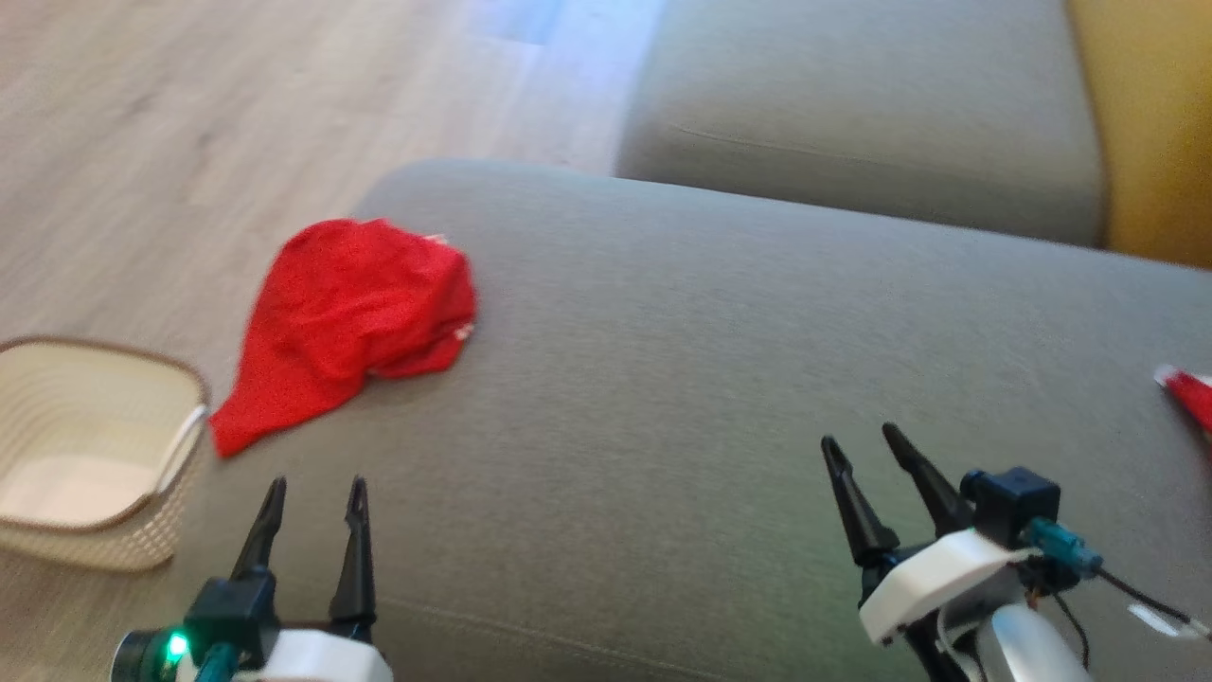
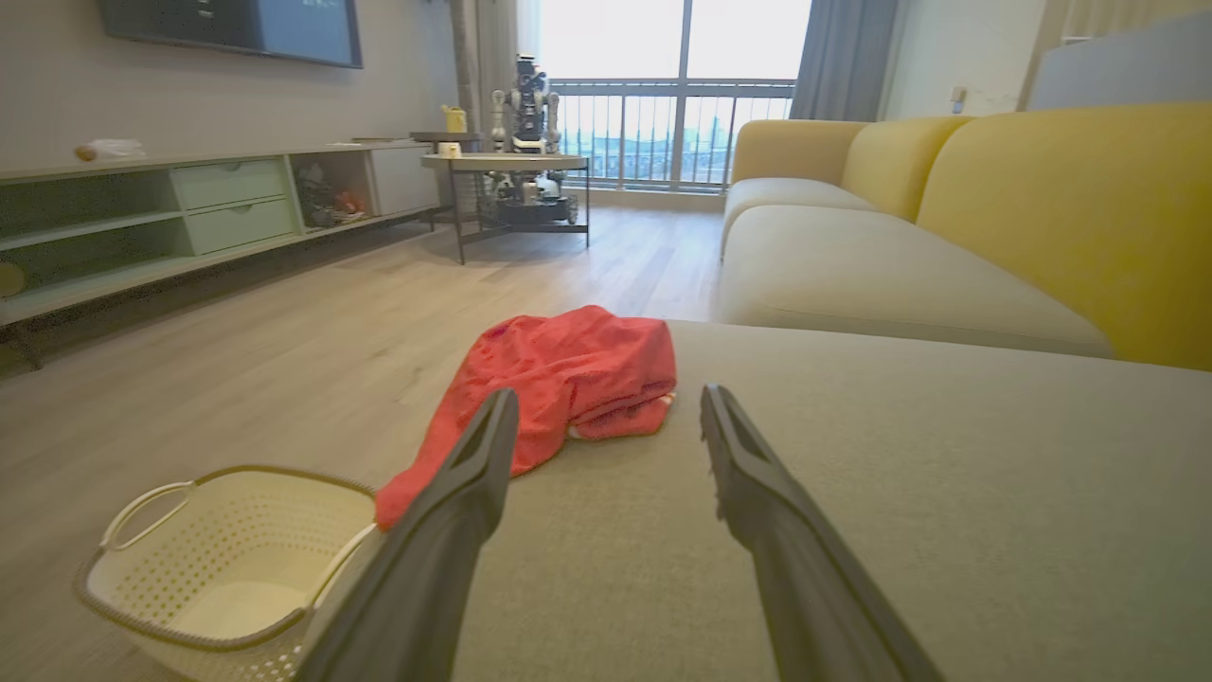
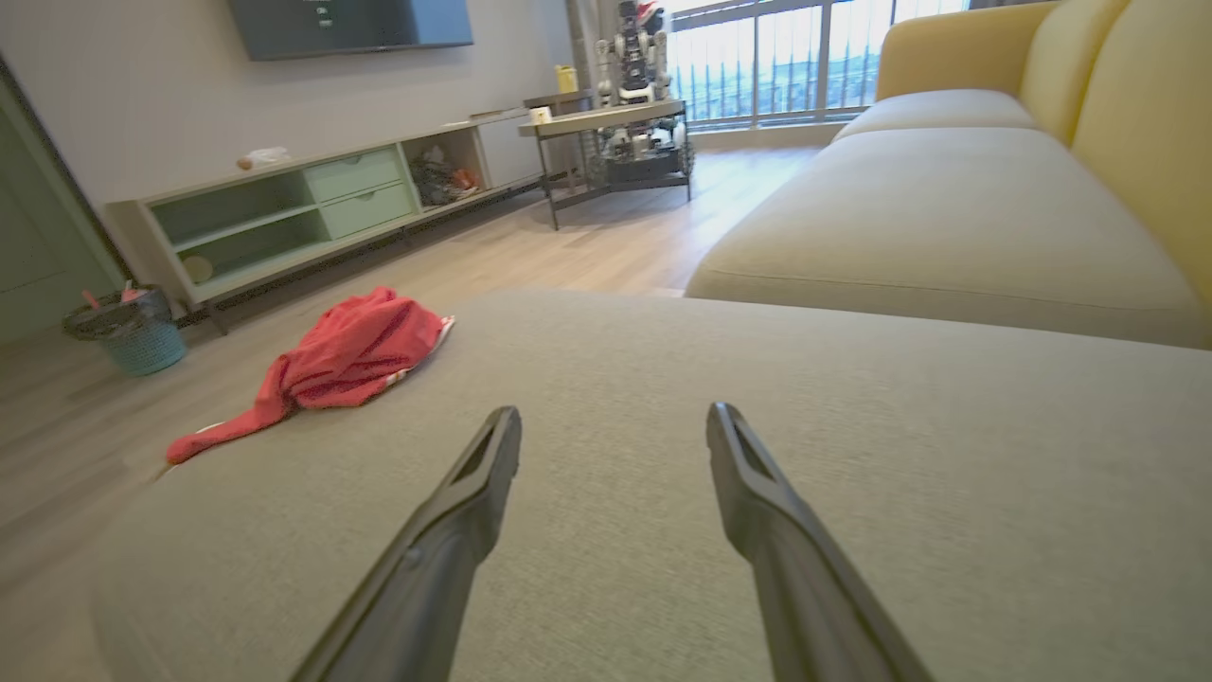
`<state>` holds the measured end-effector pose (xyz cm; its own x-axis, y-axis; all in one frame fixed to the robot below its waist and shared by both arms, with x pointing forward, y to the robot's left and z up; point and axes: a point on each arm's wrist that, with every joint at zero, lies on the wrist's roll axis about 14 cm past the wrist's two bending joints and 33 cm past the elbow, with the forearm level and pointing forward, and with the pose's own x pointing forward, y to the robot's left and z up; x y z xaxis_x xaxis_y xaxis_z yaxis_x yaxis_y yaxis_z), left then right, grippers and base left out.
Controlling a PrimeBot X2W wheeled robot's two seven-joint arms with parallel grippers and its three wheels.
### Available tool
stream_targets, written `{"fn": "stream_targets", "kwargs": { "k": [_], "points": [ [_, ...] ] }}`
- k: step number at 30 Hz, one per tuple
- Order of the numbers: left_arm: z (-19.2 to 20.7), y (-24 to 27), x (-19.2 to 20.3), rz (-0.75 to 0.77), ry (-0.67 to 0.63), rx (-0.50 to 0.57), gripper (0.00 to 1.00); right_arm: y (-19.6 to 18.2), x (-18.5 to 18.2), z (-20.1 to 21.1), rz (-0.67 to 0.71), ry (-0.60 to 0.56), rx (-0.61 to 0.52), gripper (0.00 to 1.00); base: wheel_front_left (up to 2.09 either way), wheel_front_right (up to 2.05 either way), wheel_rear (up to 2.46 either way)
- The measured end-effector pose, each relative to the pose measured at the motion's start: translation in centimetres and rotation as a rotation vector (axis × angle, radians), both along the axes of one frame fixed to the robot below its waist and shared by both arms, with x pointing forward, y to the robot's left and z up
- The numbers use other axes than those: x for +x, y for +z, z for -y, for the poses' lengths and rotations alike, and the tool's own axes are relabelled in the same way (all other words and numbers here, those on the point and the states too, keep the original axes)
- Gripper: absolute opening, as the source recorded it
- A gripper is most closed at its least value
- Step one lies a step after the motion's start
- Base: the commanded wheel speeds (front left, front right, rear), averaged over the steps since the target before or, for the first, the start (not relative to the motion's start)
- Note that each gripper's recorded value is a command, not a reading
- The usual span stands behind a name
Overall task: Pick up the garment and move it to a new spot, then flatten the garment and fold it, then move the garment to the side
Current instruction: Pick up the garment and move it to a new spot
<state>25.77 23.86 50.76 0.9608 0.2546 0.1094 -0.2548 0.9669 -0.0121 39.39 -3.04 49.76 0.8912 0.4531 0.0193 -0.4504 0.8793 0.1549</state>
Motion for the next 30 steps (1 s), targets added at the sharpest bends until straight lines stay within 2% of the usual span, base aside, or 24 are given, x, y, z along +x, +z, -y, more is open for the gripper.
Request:
{"fn": "stream_targets", "kwargs": {
  "k": [7, 15, 23, 30],
  "points": [
    [-3.4, -0.6, -4.0, -0.008, 0.144, -0.005, 1.0, -0.2, -1.3, -5.4, -0.013, 0.16, 0.0, 1.0, 0.0, 0.0, 0.0],
    [-5.1, -0.5, -5.3, -0.017, 0.225, -0.001, 1.0, -0.6, -1.8, -8.7, -0.026, 0.263, -0.003, 1.0, 0.0, 0.0, 0.0],
    [-5.7, -0.8, -6.0, -0.025, 0.254, -0.007, 1.0, -0.9, -2.0, -9.2, -0.038, 0.281, -0.004, 1.0, 0.0, 0.0, 0.0],
    [-6.3, -0.2, -6.0, -0.01, 0.24, 0.008, 1.0, -0.2, -1.5, -8.3, -0.021, 0.246, 0.015, 1.0, 0.0, 0.0, 0.0]
  ]
}}
